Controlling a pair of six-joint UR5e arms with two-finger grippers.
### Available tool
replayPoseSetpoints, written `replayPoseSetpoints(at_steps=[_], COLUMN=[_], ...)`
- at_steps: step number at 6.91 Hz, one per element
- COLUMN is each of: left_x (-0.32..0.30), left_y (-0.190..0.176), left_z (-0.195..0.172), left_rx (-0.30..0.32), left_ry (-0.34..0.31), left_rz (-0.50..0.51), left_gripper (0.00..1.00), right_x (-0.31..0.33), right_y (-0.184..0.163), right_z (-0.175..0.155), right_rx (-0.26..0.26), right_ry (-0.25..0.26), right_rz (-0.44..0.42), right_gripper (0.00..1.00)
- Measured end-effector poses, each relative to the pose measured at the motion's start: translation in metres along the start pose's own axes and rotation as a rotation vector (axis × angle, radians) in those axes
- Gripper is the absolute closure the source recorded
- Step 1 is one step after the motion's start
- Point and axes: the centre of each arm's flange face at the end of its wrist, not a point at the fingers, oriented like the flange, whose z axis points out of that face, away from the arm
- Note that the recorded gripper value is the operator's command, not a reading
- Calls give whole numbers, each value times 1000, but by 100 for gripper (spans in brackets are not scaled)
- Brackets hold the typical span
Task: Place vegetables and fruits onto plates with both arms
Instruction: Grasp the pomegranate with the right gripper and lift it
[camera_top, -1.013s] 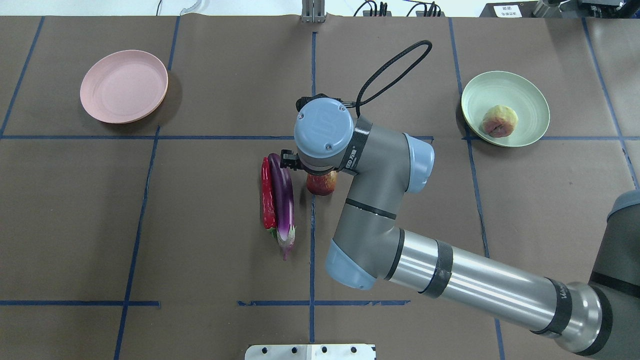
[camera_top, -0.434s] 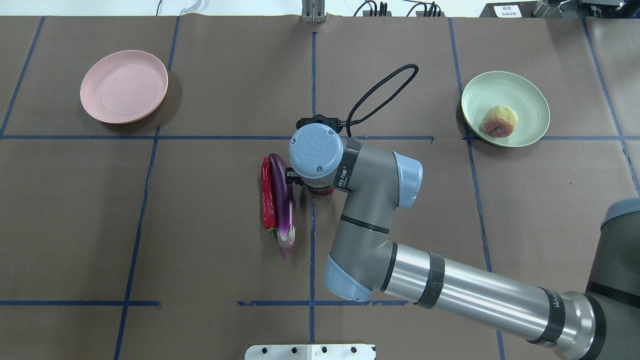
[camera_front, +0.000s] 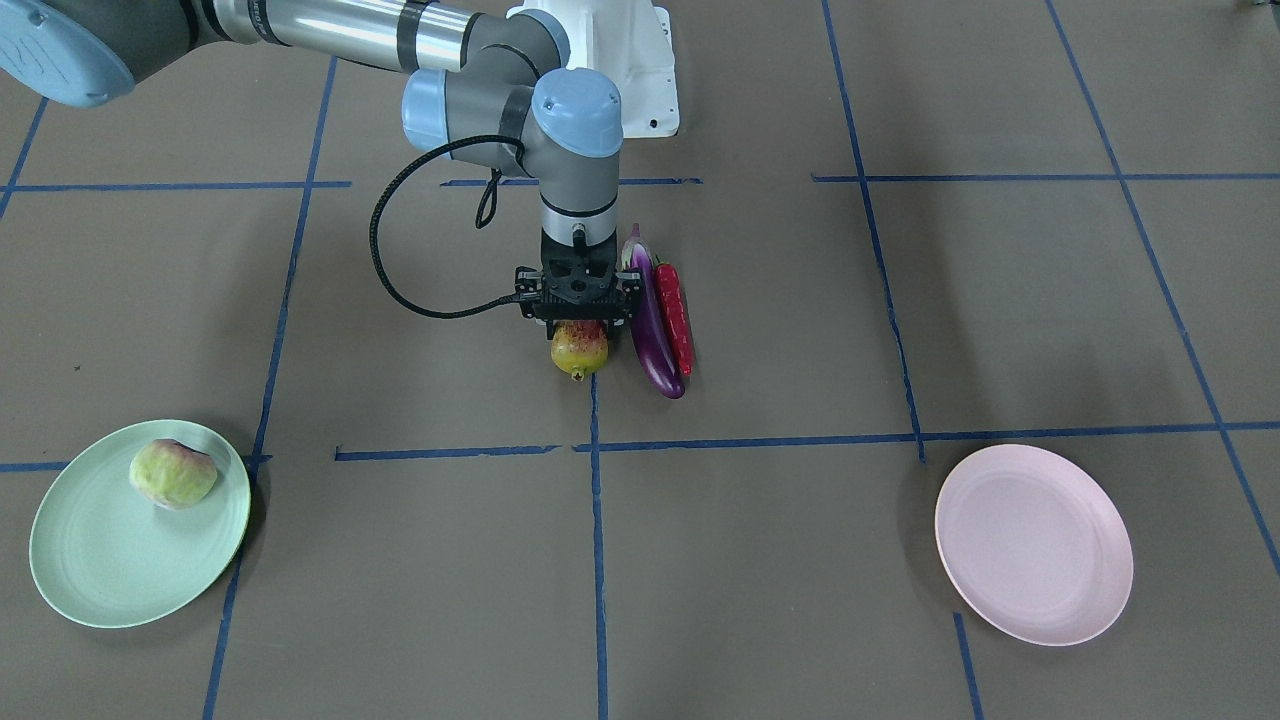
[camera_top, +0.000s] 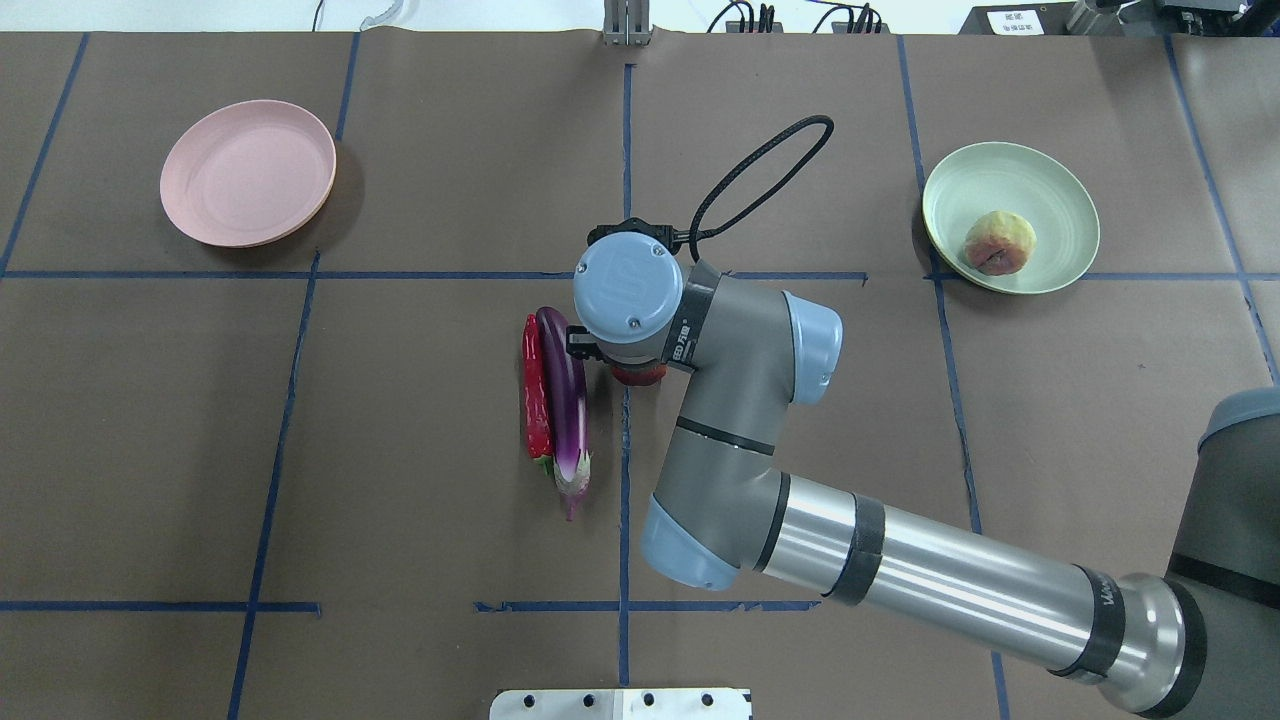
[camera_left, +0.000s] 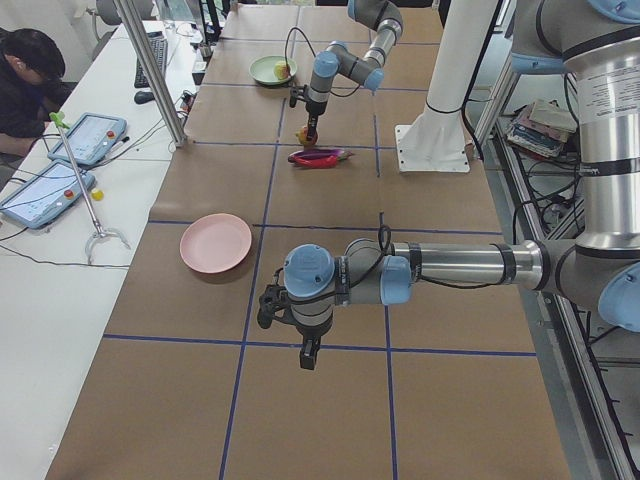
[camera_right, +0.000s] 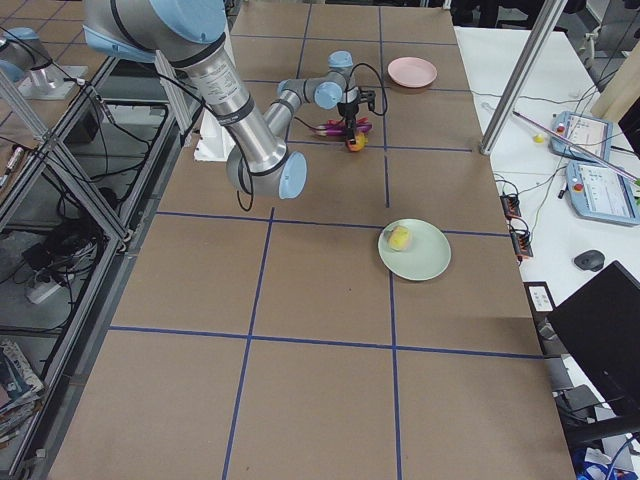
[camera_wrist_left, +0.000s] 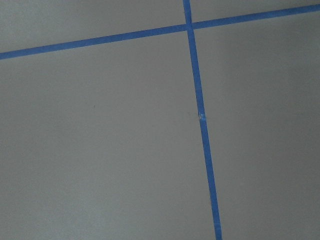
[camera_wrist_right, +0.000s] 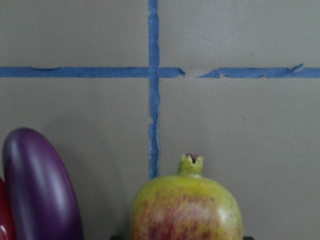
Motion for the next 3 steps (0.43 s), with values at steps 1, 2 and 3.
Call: replayPoseSetpoints(at_steps=[1,2,3], left_x=[0,0,0], left_y=[0,0,0], left_z=[0,0,0], left_rx=[0,0,-1], left_ry=[0,0,0], left_rz=[0,-1,-2], left_gripper=[0,0,0], right_x=[16,49,104], right_y=[-30,-72,-121], right_z=[-15,-27,-34], right_rx=[-10,-22,-37], right_ry=[-18,-26,-23], right_rz=[2,-27,-89], right_gripper=[98,98,98])
